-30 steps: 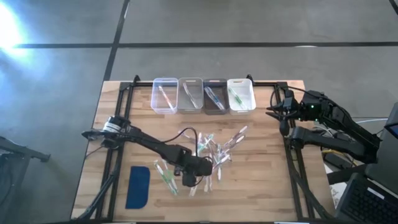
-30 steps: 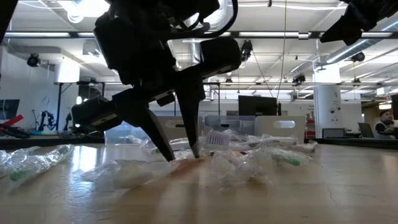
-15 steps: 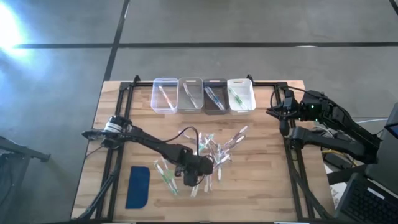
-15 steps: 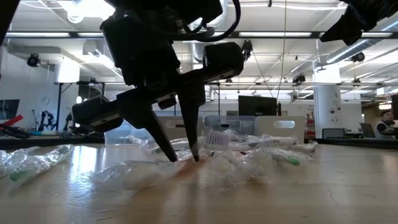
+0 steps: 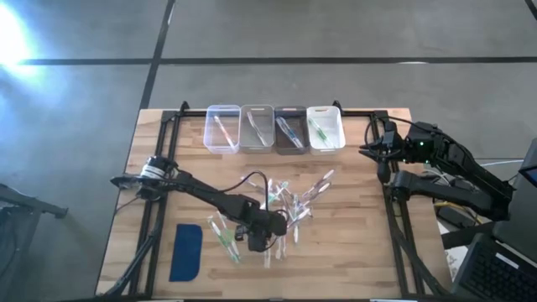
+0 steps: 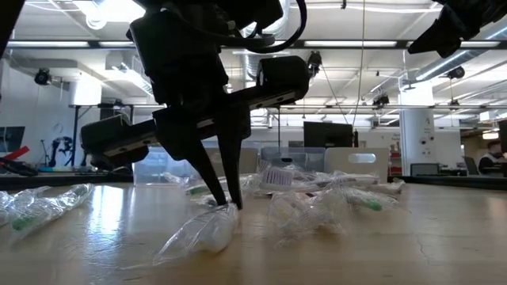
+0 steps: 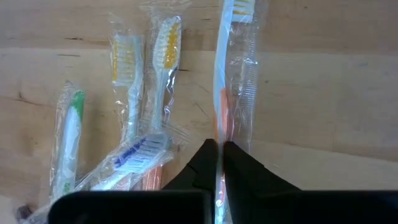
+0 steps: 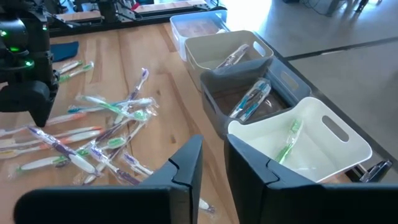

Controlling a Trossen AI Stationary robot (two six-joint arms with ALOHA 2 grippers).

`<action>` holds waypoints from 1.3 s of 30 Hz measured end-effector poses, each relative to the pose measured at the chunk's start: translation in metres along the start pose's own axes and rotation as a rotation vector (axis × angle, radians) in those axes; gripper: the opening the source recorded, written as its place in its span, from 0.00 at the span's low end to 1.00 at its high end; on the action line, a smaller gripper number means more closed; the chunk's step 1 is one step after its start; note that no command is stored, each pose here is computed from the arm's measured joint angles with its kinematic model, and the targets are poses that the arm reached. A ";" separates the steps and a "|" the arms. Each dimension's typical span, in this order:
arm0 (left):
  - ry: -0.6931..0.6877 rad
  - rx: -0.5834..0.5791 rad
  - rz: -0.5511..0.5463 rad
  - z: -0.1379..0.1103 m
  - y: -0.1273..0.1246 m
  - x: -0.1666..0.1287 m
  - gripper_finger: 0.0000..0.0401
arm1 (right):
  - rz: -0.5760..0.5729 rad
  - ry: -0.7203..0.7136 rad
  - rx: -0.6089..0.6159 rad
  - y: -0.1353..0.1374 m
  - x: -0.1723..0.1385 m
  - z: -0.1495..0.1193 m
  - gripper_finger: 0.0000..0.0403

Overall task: Pick & Place Toothbrushes
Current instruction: Put the orange toothbrush into the white transparent bin

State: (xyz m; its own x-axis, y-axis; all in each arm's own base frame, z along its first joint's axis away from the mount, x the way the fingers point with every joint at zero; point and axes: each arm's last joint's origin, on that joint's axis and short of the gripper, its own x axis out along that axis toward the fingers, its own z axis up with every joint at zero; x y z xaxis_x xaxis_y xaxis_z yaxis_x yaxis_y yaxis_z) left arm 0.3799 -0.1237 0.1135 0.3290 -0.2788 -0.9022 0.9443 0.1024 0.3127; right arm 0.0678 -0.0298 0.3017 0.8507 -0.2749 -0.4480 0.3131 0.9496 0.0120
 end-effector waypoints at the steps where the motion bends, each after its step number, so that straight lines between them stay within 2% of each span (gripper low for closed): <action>1: -0.004 0.002 0.007 0.001 0.001 -0.003 0.05 | 0.000 0.000 0.000 0.000 0.000 0.000 0.18; 16: -0.011 0.008 0.087 0.011 0.006 -0.045 0.05 | 0.000 0.000 0.000 0.000 0.000 0.000 0.28; 23: -0.055 0.009 0.217 0.021 0.014 -0.090 0.05 | 0.000 0.000 0.000 0.000 0.000 0.000 0.32; 29: -0.119 -0.083 0.334 0.024 0.020 -0.128 0.05 | 0.000 0.000 0.000 0.000 0.000 0.000 0.36; 39: -0.248 -0.279 0.571 0.014 0.041 -0.182 0.05 | 0.000 0.000 0.000 0.000 0.000 0.000 0.42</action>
State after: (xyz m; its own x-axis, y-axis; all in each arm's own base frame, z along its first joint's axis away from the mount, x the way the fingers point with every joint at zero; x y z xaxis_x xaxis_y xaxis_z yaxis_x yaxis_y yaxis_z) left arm 0.3584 -0.0823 0.2946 0.7980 -0.3151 -0.5137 0.5969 0.5311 0.6014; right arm 0.0679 -0.0297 0.3017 0.8509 -0.2745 -0.4480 0.3127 0.9498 0.0121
